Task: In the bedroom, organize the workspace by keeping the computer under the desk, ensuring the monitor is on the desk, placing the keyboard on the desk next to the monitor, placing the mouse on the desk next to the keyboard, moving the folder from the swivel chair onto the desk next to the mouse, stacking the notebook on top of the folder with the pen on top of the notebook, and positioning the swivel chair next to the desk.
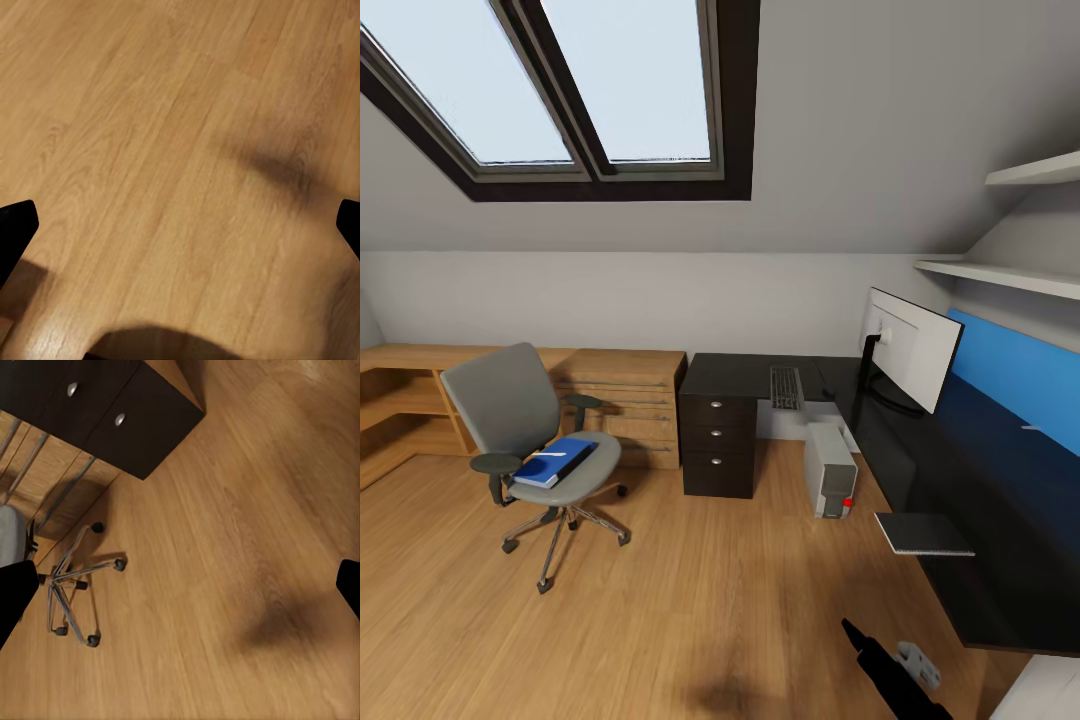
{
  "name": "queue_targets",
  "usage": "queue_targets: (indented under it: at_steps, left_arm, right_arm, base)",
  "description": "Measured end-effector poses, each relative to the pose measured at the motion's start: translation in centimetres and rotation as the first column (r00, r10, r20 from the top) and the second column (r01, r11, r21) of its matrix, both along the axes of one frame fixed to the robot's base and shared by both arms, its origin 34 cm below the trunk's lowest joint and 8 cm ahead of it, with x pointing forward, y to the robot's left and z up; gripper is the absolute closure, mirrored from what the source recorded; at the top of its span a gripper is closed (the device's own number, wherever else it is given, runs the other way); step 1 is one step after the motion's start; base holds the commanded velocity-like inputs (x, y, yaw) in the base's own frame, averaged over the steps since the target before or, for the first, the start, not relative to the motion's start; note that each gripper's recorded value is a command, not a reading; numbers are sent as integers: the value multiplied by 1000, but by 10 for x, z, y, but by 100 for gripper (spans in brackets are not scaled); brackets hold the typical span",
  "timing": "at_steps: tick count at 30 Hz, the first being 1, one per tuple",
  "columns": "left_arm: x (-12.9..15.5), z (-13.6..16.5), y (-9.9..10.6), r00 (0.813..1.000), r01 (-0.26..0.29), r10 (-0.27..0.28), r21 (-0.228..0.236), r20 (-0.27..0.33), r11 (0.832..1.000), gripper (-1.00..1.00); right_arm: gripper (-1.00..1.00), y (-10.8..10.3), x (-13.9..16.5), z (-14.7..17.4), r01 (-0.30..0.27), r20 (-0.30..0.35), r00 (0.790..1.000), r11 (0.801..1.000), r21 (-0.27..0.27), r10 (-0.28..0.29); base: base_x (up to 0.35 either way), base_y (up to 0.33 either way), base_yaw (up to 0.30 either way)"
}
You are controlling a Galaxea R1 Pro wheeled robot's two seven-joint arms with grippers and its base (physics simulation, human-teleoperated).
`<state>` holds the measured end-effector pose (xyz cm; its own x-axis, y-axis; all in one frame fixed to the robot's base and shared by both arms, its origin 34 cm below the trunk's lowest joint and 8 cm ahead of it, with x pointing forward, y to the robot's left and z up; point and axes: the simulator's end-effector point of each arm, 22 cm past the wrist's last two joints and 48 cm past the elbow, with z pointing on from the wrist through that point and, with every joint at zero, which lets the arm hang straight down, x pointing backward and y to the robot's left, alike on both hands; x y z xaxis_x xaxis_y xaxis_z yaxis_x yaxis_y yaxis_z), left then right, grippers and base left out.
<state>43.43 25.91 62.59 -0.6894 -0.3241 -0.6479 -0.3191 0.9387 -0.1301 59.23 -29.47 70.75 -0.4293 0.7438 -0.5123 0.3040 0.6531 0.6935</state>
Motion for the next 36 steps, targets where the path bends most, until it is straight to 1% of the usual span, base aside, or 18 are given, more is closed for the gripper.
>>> queue_targets:
  at_steps: [10, 17, 20, 23, 27, 31, 33, 34, 36]
  left_arm:
    - [-1, 0, 1, 1000, -3, 3, 0, -2, 1000, -100]
    - [-6, -4, 0, 1000, -2, 2, -1, -15, 1000, -100]
    - [-7, -5, 0, 1000, -1, 1, -1, -18, 1000, -100]
    - [-8, -5, 0, 1000, -2, 2, -1, -20, 1000, -100]
    - [-8, -6, 1, 1000, -4, 4, -1, -21, 1000, -100]
    - [-9, -6, 2, 1000, -6, 6, 0, -22, 1000, -100]
    - [-9, -6, 2, 1000, -6, 6, 0, -22, 1000, -100]
    - [-9, -6, 2, 1000, -6, 6, 0, -22, 1000, -100]
    - [-9, -6, 2, 1000, -7, 7, 0, -22, 1000, -100]
  right_arm:
    - [-100, -10, 17, 17, 10, 49, 999, 999, -31, -9]
    - [-100, -17, 29, 32, 20, 88, 996, 998, -54, -15]
    - [-100, -22, 35, 39, 33, 105, 994, 998, -52, -27]
    - [-100, -24, 37, 43, 54, 108, 993, 998, -17, -51]
    - [-100, -26, 39, 46, 99, 101, 989, 992, 73, -106]
    - [-100, -29, 41, 49, 149, 92, 982, 973, 175, -167]
    - [-100, -30, 41, 51, 170, 88, 977, 961, 218, -193]
    - [-100, -31, 42, 52, 185, 85, 974, 950, 250, -212]
    - [-100, -32, 42, 53, 194, 81, 971, 942, 274, -224]
  base:
    - [0, 0, 0]
    - [0, 0, 0]
    - [0, 0, 0]
    - [0, 0, 0]
    - [0, 0, 0]
    - [0, 0, 0]
    - [0, 0, 0]
    - [0, 0, 0]
    - [0, 0, 0]
